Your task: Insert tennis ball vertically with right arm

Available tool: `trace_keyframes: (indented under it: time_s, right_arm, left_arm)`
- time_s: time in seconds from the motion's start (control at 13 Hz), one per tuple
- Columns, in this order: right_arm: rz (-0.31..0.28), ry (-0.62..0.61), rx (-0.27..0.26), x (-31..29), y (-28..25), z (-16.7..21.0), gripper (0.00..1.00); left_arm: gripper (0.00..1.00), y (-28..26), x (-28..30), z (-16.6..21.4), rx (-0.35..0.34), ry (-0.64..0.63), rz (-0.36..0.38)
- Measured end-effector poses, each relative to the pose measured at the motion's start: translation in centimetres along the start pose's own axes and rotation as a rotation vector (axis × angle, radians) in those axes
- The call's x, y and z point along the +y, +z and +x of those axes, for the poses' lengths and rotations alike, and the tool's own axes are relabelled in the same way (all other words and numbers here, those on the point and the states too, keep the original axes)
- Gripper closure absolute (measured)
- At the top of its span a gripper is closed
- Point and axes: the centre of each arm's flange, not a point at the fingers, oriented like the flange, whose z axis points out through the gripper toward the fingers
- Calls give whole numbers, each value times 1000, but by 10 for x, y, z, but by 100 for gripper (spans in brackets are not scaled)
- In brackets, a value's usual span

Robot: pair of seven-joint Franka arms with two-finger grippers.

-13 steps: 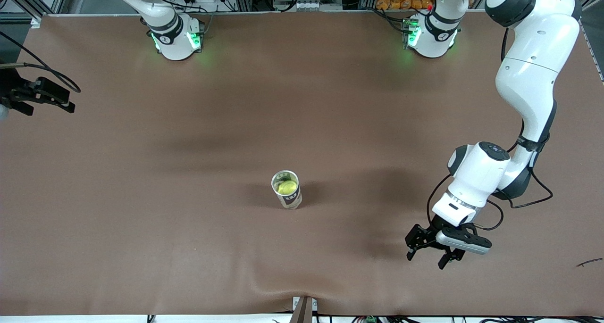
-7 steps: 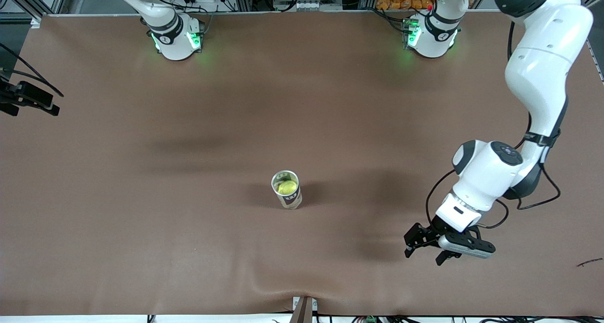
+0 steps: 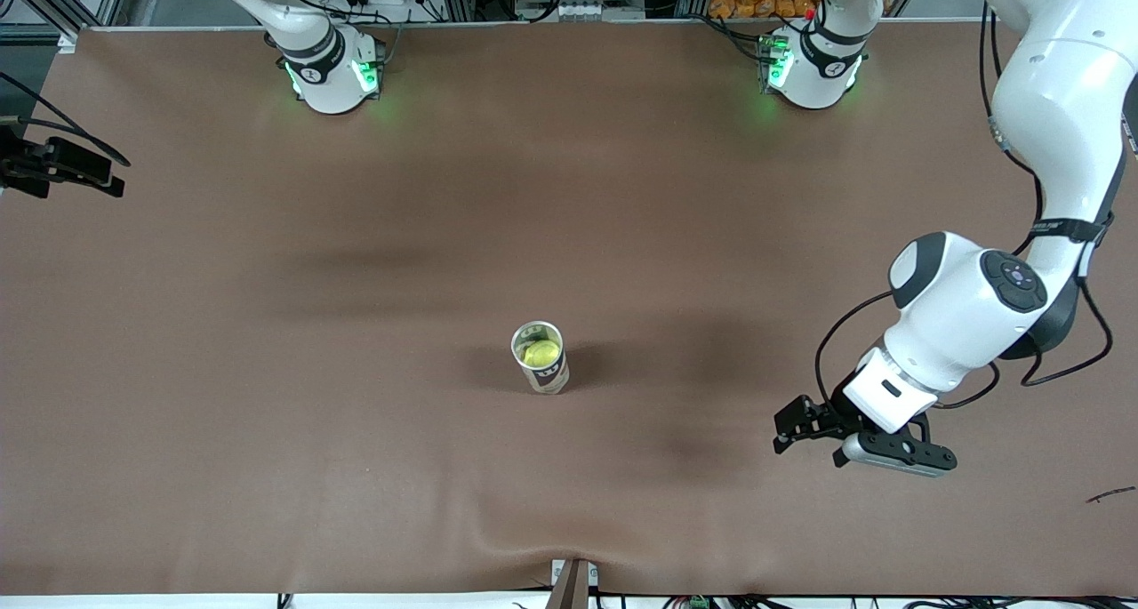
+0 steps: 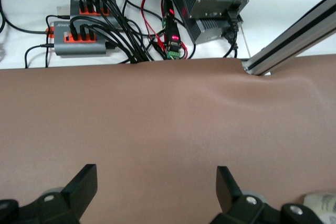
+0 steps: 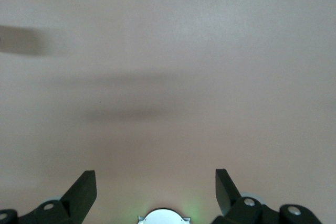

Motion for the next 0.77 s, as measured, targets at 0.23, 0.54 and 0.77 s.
trace_keyframes:
  time_s: [0.23, 0.54, 0.77]
  right_arm:
    - [1, 0, -8, 0, 0, -1, 0]
    - [0, -8, -6, -4, 0, -1, 0]
    - [-7, -48, 4, -25, 0, 3, 0]
  left_arm:
    - [0, -40, 6, 0, -99, 0, 6]
    - [0, -74, -5, -7, -221, 19, 13]
    - [0, -84, 4, -18, -314, 40, 28]
